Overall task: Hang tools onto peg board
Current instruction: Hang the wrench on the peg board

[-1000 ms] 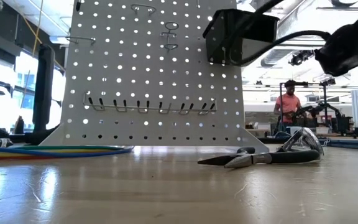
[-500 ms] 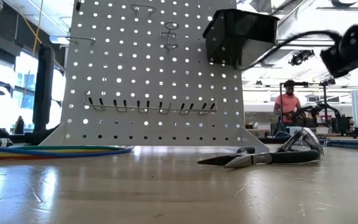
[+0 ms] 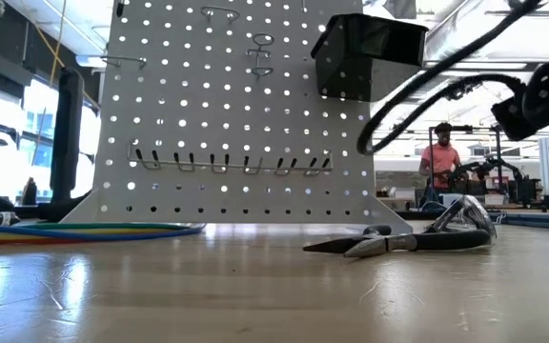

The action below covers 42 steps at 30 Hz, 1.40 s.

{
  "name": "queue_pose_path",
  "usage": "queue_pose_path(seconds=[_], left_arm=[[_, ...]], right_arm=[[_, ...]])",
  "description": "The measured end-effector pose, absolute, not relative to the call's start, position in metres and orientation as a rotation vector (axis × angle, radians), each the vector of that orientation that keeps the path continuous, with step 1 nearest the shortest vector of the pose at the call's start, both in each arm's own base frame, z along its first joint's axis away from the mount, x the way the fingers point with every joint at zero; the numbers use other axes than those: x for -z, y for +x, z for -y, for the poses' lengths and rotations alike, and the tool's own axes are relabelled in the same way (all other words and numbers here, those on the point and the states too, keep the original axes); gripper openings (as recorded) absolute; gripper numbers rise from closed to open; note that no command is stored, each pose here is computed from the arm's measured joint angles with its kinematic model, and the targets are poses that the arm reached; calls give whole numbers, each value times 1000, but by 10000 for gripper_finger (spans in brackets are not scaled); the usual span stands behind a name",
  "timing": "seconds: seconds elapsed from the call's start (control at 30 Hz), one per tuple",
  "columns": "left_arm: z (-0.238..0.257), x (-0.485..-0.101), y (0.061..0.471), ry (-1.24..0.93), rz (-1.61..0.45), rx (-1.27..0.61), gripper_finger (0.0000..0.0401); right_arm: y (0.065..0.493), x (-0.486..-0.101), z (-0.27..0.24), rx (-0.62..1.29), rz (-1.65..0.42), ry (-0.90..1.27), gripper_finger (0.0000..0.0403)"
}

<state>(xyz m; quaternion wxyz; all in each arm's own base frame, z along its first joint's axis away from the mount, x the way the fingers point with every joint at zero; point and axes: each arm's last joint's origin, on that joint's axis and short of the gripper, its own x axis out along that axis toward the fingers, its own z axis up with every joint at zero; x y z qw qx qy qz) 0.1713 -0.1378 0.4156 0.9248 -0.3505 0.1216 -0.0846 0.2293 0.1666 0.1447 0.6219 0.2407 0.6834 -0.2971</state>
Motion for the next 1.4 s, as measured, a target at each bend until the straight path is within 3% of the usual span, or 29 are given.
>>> queue_pose_path(seconds=[0.27,0.47,1.03,1.4], left_arm=[[138,-416,171,-722,-248,173,76],[138,-416,171,-721,-249,173,76],[138,-415,171,-707,-250,177,76],[138,-416,171,-700,-244,188,76]], right_arm=[[231,-134,-168,687,-1600,512,129],[227,-134,-167,729,-1601,460,14],[237,-164,-174,766,-1563,365,1],[248,-212,-185,766,-1476,276,2]])
